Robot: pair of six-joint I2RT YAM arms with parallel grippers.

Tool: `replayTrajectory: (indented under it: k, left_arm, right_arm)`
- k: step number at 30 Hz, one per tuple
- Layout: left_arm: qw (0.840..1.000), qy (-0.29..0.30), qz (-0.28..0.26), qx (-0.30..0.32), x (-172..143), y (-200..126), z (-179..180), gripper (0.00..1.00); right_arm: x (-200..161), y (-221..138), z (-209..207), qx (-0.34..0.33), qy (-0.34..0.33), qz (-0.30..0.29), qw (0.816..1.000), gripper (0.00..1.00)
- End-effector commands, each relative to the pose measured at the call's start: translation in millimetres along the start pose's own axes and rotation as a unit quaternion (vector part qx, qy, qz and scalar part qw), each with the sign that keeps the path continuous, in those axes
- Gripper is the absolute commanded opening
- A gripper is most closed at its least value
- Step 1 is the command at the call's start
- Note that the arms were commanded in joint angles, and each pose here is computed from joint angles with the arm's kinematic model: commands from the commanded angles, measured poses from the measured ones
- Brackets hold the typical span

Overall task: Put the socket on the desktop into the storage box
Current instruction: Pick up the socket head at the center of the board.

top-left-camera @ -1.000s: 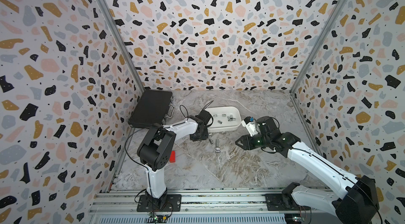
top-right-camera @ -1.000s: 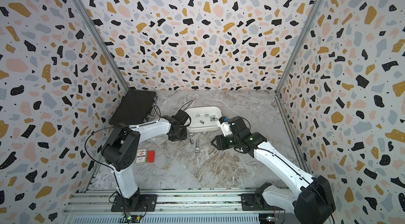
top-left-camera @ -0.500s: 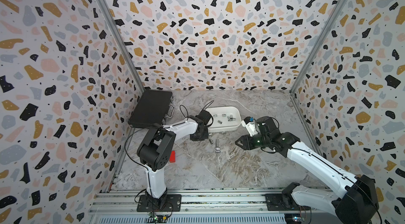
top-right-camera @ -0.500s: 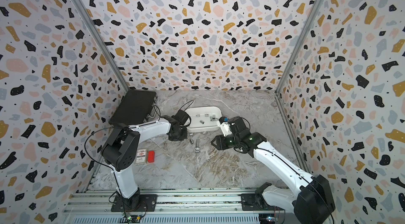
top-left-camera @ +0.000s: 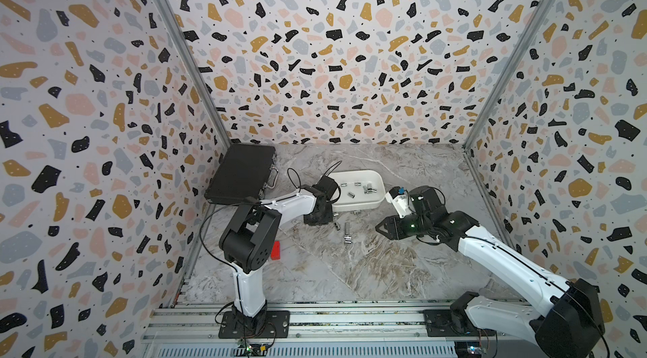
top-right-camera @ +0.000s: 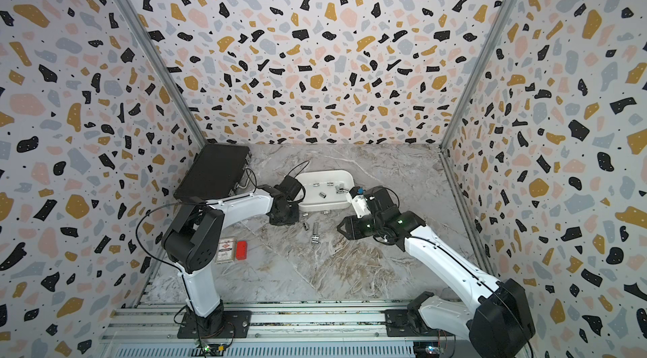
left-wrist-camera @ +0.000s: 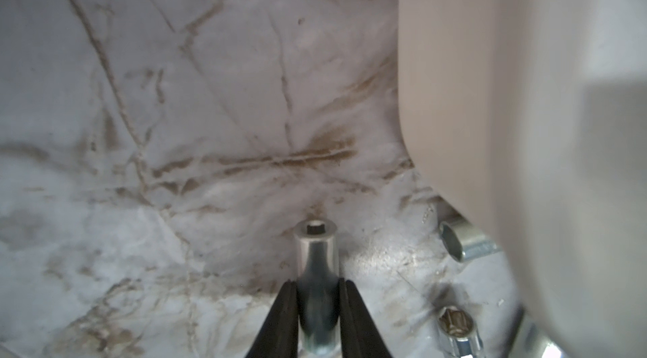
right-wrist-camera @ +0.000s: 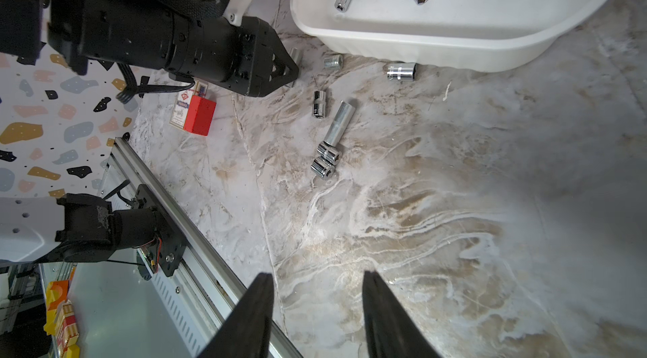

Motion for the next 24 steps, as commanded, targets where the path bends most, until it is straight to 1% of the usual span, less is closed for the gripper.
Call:
replayTrajectory:
  k: [1, 5, 6, 8, 13, 18, 24]
  left_arm:
    - [0.999, 0.011, 0.023, 0.024, -12.4, 13.0, 9.0, 0.25]
    - [0.999, 0.014, 0.028, 0.030, -13.6, 16.7, 9.7, 0.30]
    - [0.999, 0.014, 0.028, 0.031, -13.5, 16.8, 10.1, 0.28]
    - [0.999, 0.012, 0.026, 0.028, -13.4, 16.1, 10.0, 0.20]
    - [0.999, 0.014, 0.023, 0.026, -12.5, 10.5, 10.1, 0.04]
    - [1.000, 0.014, 0.010, 0.009, -8.4, -7.0, 7.1, 0.02]
    - [1.000, 0.016, -0.014, -0.022, -1.2, -39.5, 2.1, 0.00]
  right_arm:
    - [3.8, -1.5, 3.7, 0.005, -0.002, -0.003, 1.000, 0.46]
    - [4.5, -1.1, 3.1, 0.004, -0.002, -0.003, 1.000, 0.46]
    - [4.6, -1.3, 3.2, 0.004, -0.003, -0.002, 1.000, 0.46]
    - [5.4, -1.5, 3.7, 0.004, -0.004, -0.004, 1.000, 0.46]
    - [6.5, -1.2, 4.0, 0.005, -0.005, -0.003, 1.000, 0.46]
    - [5.5, 0.3, 4.1, 0.008, -0.001, 0.000, 1.000, 0.46]
    - [7.7, 0.0, 2.9, 0.001, 0.004, 0.003, 1.000, 0.46]
Point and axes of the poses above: each gripper's point midway between its finger pads, its own y axis out along the fingers, its own z axis along the line the jaws close on, x = y × z, the point moved 4 cm from there along -y, back along the fingers, and after that the axes turned 12 degrees about -y, right-handed, at the moved point
